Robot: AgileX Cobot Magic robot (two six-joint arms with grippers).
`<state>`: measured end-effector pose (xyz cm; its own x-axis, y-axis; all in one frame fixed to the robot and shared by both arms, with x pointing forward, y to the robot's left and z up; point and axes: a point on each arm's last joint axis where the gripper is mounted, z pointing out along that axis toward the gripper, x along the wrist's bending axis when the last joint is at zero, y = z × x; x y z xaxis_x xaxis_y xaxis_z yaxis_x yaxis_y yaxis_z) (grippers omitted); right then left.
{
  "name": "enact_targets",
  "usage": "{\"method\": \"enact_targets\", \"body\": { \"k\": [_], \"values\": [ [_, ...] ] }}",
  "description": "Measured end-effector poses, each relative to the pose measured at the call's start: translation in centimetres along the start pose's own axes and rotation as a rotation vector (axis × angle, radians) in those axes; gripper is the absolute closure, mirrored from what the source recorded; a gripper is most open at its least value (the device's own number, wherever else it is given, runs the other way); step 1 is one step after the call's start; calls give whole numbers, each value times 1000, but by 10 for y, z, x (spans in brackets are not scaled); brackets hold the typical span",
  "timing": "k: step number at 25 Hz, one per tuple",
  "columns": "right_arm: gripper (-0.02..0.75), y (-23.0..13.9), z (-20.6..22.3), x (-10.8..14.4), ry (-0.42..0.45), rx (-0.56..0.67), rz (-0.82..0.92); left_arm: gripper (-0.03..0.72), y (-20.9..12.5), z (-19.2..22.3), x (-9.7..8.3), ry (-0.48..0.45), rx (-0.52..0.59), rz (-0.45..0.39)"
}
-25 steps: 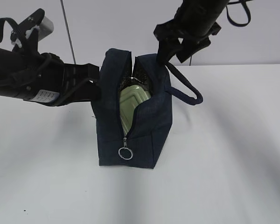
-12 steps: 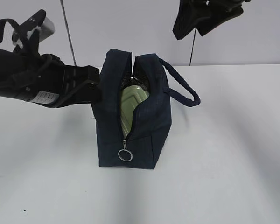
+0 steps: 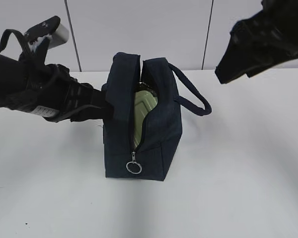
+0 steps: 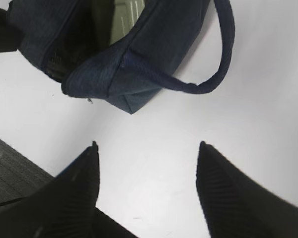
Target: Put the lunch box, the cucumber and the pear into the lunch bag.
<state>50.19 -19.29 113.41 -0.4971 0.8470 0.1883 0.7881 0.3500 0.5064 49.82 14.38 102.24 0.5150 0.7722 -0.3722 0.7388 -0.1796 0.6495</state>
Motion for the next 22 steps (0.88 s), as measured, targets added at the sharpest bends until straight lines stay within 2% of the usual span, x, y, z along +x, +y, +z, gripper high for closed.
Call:
{"method": "enact_targets", "body": {
  "k": [7, 11, 22],
  "values": [
    [262, -49, 15, 11, 104, -31, 29, 463, -2, -7, -1, 18, 23, 95],
    [262, -69, 28, 18, 201, -80, 36, 462, -2, -12, -2, 26, 30, 141],
    [262, -111, 66, 28, 419, -323, -22, 452, -6, -12, -2, 25, 75, 187]
  ]
}}
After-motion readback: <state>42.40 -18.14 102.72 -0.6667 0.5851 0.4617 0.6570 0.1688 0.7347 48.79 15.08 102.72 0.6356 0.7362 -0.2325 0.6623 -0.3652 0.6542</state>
